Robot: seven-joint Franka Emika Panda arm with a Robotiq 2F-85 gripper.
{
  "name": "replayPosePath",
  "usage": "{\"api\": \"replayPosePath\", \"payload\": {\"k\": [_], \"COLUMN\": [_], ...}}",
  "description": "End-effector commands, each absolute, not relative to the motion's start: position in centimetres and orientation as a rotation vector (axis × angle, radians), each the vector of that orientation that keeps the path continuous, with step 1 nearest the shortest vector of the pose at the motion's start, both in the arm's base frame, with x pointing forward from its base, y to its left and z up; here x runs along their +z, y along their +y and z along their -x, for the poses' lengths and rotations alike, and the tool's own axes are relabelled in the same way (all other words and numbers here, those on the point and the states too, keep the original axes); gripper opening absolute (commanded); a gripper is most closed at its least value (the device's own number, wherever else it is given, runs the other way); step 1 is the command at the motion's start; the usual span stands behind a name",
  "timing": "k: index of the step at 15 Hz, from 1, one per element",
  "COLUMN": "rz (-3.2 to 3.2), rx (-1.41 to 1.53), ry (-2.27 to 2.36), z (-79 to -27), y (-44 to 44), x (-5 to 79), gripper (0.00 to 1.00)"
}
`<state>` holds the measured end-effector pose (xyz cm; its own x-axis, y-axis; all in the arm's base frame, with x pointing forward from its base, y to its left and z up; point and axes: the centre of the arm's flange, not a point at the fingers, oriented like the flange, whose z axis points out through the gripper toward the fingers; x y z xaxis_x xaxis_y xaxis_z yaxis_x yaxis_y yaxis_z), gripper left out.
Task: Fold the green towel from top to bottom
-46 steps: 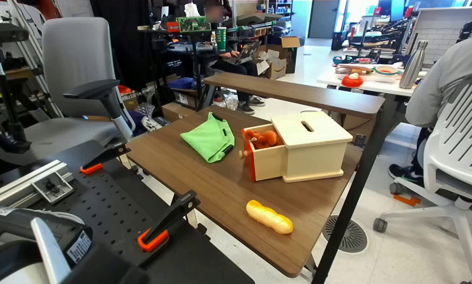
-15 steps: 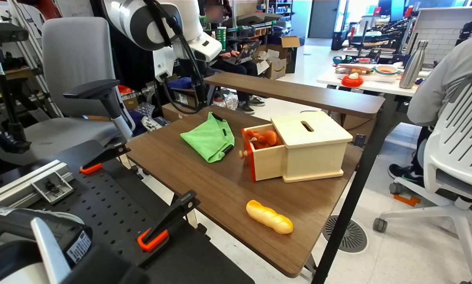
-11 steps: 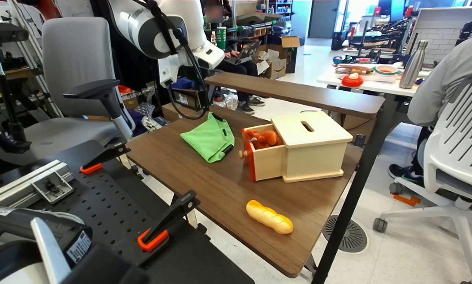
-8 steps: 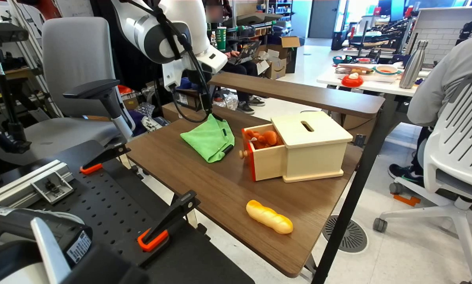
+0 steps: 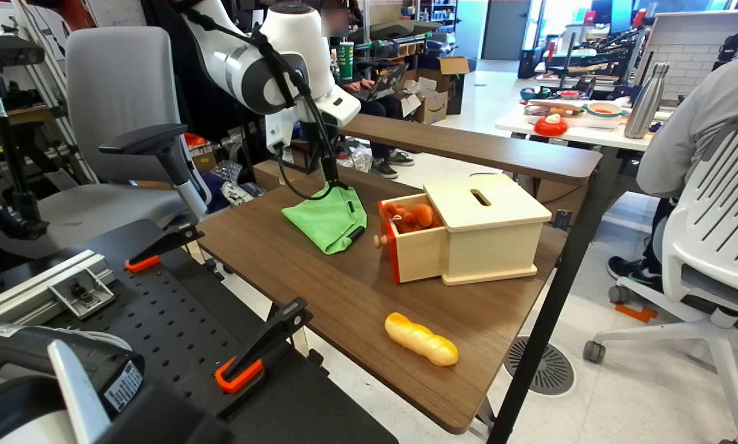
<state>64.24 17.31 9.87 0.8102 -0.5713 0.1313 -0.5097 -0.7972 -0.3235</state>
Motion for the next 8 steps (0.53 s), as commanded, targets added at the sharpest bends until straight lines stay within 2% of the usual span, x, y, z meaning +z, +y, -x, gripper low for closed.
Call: {"api": "replayPosePath", "payload": {"k": [1,8], "rz": [2.742,2.74], "rx": [-0.31,-0.262], "ry": [0.876,0.911], "z": [-66.5,-68.2], "y": [18.8,20.1], "x": [8.8,8.3], "gripper": [1.0,1.0]}}
